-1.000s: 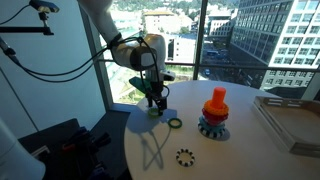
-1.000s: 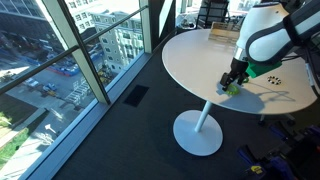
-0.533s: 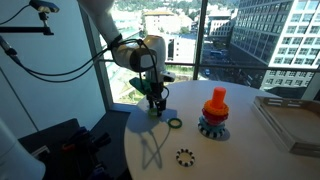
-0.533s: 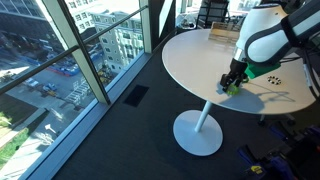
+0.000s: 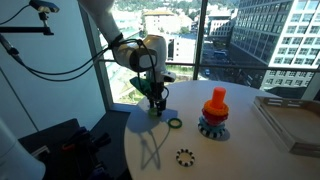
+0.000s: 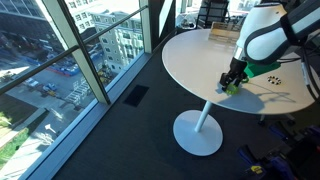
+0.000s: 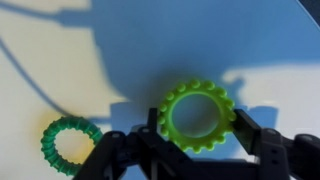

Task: Pick up the lime green ring and put it on the ring holder

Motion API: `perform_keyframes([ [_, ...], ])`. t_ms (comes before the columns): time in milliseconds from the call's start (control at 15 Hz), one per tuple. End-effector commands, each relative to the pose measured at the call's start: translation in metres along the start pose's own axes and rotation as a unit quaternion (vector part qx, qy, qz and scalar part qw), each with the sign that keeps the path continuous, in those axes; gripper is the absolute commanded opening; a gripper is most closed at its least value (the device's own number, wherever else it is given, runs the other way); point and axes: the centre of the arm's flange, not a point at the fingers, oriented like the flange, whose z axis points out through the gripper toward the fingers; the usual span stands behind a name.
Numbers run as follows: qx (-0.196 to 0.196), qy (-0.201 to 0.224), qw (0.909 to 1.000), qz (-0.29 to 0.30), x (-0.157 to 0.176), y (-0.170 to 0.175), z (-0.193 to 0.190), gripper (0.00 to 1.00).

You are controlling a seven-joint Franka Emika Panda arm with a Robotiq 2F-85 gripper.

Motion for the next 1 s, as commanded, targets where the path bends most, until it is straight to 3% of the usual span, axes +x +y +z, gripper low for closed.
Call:
perform_keyframes([
  [0,0.008,0.006,0.9999,0.006,0.004,0.009,-0.029,0.49],
  [333,0.012,-0.007,0.9999,0.01,0.016,0.031,-0.079,0.49],
  [933,0.004,0.008,0.9981,0.062,0.048,0.083,-0.162,0.49],
])
